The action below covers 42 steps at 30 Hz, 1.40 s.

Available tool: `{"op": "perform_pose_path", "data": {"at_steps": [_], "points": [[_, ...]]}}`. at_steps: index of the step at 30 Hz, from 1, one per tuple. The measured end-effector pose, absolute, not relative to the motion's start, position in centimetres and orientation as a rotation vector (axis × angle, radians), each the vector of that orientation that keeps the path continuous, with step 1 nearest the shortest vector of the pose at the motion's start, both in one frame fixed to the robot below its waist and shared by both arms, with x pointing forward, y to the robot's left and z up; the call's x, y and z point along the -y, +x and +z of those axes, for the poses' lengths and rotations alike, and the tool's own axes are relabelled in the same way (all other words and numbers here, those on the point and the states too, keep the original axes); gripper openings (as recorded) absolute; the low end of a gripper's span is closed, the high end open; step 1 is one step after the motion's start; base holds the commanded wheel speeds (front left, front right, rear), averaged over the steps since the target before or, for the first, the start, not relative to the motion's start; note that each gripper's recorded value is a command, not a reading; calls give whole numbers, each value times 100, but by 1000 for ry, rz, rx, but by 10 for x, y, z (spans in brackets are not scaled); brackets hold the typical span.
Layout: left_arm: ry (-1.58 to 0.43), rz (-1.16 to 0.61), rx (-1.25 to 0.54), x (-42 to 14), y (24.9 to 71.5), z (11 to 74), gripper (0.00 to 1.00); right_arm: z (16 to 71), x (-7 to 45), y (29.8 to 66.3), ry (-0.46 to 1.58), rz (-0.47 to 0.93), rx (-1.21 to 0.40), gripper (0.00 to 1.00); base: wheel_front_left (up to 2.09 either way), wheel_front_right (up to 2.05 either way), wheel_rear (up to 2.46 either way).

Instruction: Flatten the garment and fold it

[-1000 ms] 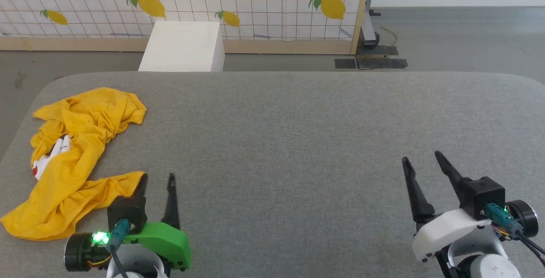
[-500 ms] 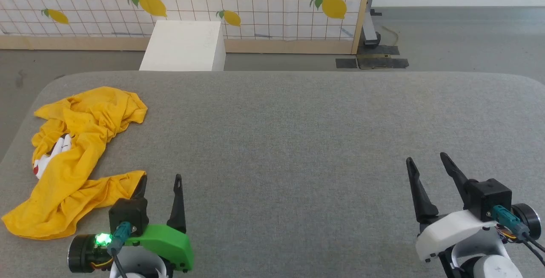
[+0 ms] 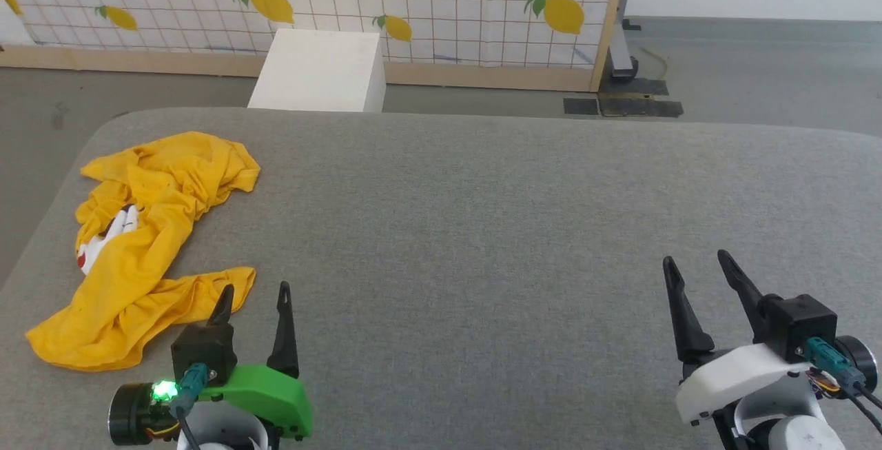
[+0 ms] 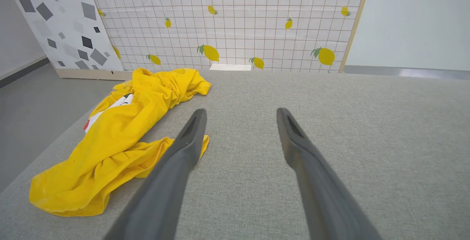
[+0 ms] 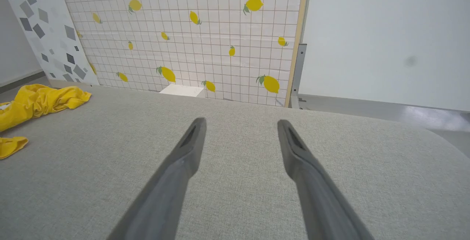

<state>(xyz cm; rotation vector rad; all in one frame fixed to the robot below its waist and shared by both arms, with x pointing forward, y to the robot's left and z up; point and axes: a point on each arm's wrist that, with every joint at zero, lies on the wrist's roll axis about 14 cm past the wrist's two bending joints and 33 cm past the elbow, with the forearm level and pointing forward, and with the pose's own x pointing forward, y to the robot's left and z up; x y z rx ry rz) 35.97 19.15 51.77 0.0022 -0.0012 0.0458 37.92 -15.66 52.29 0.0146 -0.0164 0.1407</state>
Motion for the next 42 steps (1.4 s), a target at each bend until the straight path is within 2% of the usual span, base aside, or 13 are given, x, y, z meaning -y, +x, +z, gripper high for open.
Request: {"op": "perform_pose_path", "data": {"at_steps": [42], "points": [[-49,328,75,-270,296,522,100,508,75,396,112,365,2,100,0,0,0]]}}
